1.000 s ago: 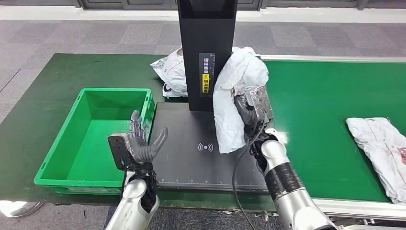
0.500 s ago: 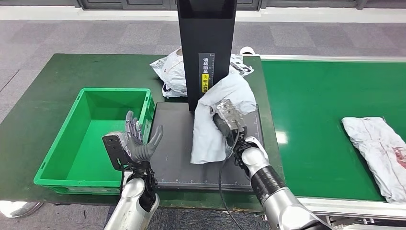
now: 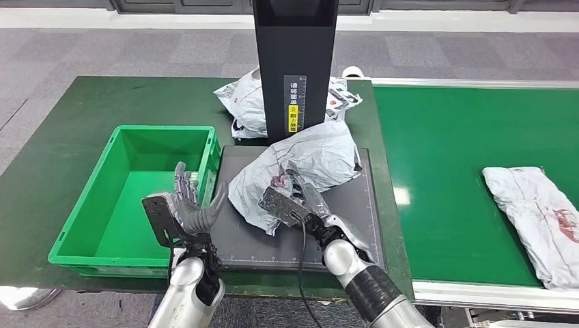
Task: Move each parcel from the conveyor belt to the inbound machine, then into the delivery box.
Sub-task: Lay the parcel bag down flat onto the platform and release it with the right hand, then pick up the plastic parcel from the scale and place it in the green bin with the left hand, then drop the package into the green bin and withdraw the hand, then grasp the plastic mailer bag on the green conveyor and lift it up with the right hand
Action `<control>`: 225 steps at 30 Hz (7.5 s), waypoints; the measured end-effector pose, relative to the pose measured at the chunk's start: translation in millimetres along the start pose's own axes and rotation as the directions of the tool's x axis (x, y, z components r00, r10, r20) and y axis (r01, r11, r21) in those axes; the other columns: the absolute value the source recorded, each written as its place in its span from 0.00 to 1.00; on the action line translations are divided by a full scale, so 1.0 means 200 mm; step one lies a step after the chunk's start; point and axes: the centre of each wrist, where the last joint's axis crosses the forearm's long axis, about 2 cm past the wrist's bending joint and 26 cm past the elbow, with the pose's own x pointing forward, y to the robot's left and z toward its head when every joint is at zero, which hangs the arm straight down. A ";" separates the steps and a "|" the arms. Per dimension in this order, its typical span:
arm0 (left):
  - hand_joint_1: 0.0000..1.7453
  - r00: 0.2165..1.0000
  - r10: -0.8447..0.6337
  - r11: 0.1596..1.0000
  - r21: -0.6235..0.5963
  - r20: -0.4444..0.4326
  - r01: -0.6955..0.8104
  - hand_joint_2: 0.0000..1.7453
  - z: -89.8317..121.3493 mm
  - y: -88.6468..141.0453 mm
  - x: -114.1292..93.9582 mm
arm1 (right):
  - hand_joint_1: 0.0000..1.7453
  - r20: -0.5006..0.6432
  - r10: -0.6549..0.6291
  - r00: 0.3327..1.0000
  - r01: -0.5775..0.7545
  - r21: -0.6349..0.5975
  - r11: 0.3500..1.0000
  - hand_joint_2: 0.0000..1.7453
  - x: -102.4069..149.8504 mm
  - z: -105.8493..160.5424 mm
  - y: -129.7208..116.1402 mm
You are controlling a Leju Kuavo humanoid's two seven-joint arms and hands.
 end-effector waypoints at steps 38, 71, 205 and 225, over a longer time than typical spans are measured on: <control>0.00 0.911 -0.387 0.875 -0.253 0.141 0.411 1.00 -0.08 -0.12 0.06 | 0.00 0.685 -0.273 0.675 0.701 -0.480 0.528 1.00 0.05 0.52 -0.39; 0.74 0.024 -0.735 -0.483 -0.549 0.677 0.682 1.00 -0.35 -0.59 -0.01 | 0.00 0.691 -0.418 0.591 0.763 -0.310 0.567 1.00 -0.04 0.33 -0.28; 0.00 0.982 0.167 0.922 -0.367 0.089 -0.124 1.00 -0.12 -0.18 0.30 | 0.00 -0.769 0.284 0.572 -0.582 -0.138 0.801 1.00 -0.98 0.69 -0.83; 0.00 0.986 0.159 0.898 -0.422 0.043 -0.127 1.00 -0.10 -0.20 0.17 | 1.00 -0.728 0.543 0.419 -0.338 0.429 0.837 1.00 -1.31 0.77 -0.76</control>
